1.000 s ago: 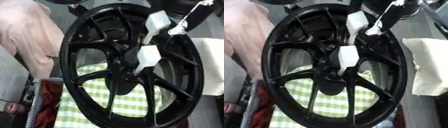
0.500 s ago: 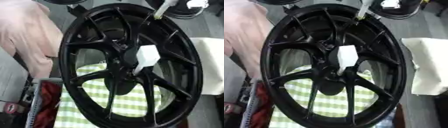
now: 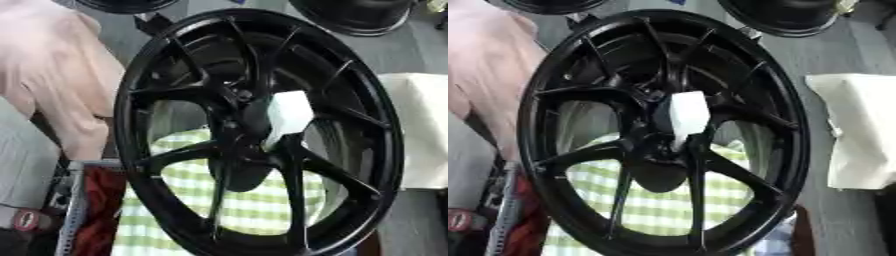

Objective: Pull the pin out of the wheel hub.

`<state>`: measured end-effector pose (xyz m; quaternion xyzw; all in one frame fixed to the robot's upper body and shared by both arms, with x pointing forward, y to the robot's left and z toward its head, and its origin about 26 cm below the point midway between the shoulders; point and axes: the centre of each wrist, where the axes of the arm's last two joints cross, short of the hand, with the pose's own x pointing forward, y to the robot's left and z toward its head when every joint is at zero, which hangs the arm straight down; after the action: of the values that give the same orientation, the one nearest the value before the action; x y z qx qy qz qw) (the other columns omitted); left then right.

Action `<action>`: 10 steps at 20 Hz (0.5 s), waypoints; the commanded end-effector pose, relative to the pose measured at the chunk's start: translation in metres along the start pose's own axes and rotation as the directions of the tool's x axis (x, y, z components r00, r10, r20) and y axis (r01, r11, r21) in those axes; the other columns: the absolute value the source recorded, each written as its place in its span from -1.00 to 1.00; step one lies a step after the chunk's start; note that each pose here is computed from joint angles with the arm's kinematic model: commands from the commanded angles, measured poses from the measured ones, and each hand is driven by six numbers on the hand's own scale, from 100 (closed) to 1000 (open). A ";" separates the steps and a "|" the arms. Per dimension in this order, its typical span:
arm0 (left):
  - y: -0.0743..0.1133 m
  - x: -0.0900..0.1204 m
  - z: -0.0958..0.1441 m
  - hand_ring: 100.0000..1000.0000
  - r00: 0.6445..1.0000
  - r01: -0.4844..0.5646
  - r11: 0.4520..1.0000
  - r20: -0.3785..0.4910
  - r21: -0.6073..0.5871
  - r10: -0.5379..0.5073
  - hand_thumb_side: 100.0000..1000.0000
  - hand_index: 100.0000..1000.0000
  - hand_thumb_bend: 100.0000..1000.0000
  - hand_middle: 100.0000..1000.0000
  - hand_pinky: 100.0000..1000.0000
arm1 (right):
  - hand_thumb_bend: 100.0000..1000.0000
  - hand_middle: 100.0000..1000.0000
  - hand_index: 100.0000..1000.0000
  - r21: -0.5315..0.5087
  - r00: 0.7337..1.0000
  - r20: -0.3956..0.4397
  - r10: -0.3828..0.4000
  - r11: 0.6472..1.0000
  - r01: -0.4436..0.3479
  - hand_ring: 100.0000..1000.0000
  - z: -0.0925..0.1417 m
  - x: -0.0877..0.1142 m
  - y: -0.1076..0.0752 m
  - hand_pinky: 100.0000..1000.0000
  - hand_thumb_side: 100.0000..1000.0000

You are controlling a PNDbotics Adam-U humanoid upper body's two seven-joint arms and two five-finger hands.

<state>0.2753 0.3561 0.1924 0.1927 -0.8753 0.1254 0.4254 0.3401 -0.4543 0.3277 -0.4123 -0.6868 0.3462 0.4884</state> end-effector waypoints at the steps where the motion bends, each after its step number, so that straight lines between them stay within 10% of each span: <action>1: 0.002 0.008 -0.003 0.19 0.999 0.005 1.000 0.032 0.007 -0.005 0.58 0.65 -0.84 0.32 0.62 | -0.46 -0.19 0.13 -0.140 0.988 -0.145 0.051 0.988 -0.072 0.33 0.014 -0.027 -0.023 0.72 -1.00; 7: 0.003 0.007 -0.002 0.19 1.000 0.004 1.000 0.029 0.014 -0.004 0.59 0.65 -0.84 0.33 0.62 | -0.28 0.14 0.36 -0.169 0.924 -0.376 0.065 0.976 -0.137 0.49 0.037 -0.075 0.009 0.73 -0.97; 9: 0.003 0.007 -0.002 0.19 1.000 0.003 1.000 0.031 0.014 -0.004 0.59 0.65 -0.84 0.33 0.63 | 0.00 0.56 0.61 -0.147 0.920 -0.385 0.070 0.980 -0.136 0.64 0.040 -0.079 0.018 0.78 -0.47; 10: 0.003 0.007 -0.002 0.19 1.000 0.003 1.000 0.031 0.013 -0.003 0.59 0.65 -0.84 0.33 0.63 | -0.17 0.63 0.68 -0.148 0.923 -0.378 0.068 0.980 -0.133 0.68 0.041 -0.079 0.021 0.79 -0.33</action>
<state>0.2750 0.3561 0.1911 0.1928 -0.8748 0.1315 0.4245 0.3255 -0.5145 0.2522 -0.5253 -0.5887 0.2296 0.5699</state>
